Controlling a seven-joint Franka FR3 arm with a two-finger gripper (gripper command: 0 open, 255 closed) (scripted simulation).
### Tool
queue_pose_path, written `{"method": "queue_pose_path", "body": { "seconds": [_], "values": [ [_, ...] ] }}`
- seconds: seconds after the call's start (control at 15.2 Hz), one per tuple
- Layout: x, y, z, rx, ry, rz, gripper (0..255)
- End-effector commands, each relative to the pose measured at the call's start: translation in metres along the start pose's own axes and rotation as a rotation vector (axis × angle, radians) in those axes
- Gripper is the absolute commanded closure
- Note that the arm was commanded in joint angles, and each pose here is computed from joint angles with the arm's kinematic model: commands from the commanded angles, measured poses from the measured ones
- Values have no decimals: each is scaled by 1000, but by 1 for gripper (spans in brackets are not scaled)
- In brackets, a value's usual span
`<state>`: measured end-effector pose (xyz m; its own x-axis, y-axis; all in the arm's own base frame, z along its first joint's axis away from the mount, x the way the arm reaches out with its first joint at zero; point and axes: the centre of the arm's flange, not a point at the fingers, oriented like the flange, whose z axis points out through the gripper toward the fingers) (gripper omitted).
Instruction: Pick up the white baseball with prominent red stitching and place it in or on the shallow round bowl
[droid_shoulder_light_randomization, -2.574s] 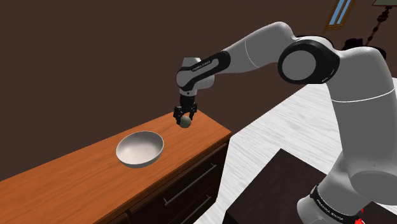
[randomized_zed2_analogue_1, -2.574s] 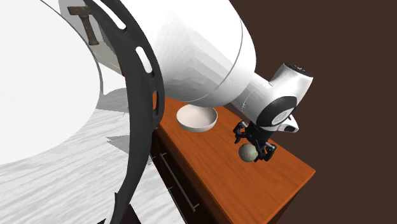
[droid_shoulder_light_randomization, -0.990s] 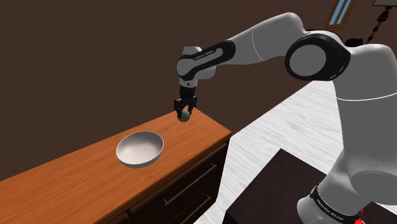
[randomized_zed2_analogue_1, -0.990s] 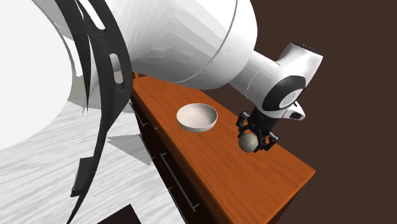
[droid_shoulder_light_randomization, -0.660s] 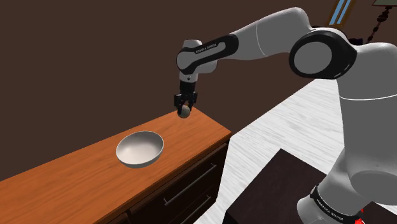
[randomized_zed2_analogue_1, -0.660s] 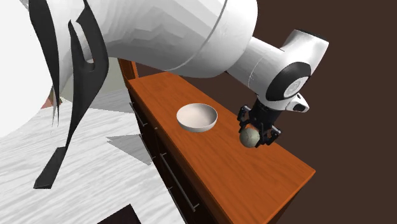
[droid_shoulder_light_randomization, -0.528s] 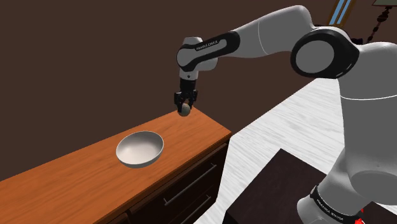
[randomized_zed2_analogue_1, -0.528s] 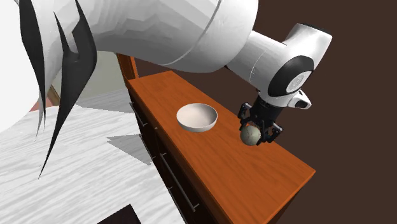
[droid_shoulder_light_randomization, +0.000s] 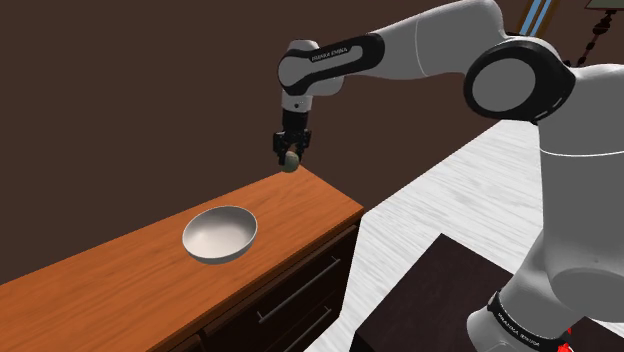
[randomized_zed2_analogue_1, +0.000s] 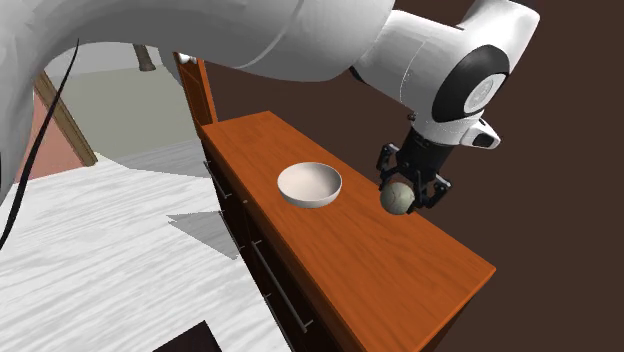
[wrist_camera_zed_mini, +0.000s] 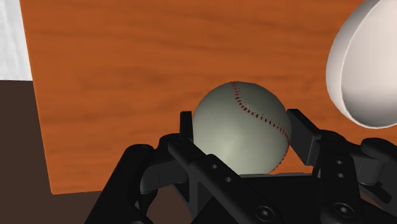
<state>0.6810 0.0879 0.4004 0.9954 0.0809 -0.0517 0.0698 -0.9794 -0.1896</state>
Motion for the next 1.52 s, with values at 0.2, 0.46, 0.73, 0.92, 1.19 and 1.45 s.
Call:
{"method": "queue_pose_path", "body": {
  "seconds": [0.2,0.46,0.73,0.92,1.19,1.45],
  "values": [
    [-5,-52,5,0,0,0,255],
    [-10,-104,14,0,0,0,255],
    [-16,-156,23,0,0,0,255],
    [-20,-195,30,0,0,0,255],
    [-25,-246,39,0,0,0,255],
    [-27,-267,54,0,0,0,255]
  ]
}}
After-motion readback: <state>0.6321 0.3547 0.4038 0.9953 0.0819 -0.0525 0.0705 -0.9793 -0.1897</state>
